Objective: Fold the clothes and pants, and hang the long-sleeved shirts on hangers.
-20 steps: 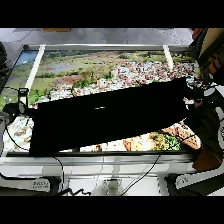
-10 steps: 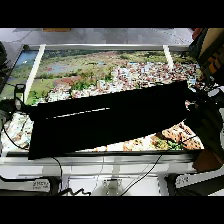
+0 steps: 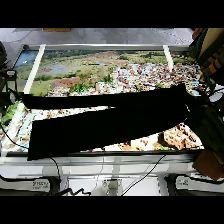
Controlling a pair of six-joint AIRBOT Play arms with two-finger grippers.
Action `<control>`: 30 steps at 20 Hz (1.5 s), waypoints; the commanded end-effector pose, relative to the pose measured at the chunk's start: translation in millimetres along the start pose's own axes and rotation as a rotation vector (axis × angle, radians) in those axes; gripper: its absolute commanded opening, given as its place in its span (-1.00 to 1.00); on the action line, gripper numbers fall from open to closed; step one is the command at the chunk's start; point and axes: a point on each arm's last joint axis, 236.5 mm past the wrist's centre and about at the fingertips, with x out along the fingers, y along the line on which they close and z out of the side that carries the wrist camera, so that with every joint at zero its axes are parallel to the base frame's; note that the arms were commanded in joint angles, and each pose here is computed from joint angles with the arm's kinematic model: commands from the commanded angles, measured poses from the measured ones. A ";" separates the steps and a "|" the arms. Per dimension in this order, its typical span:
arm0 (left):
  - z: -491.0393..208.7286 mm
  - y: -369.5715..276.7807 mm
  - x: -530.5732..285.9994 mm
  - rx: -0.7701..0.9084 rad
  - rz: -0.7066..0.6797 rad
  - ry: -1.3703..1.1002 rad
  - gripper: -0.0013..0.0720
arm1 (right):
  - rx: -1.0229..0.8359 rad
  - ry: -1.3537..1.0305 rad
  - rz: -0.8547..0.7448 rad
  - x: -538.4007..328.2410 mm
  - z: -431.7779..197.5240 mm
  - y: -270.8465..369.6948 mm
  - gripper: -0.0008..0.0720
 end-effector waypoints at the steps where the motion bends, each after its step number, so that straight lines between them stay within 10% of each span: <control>1: 28.6 0.9 0.5 -0.004 0.007 -0.094 -0.94 | -0.003 -0.011 0.015 -8.1 -32.4 13.6 -0.91; 13: 285.2 26.6 -94.5 -0.240 0.021 -0.708 -0.94 | 0.130 -0.481 0.073 -55.6 85.9 32.6 -0.91; 30: 45.5 -95.1 36.2 -0.106 -0.069 0.352 -0.93 | 0.157 -0.466 0.016 -12.5 84.5 8.5 -0.91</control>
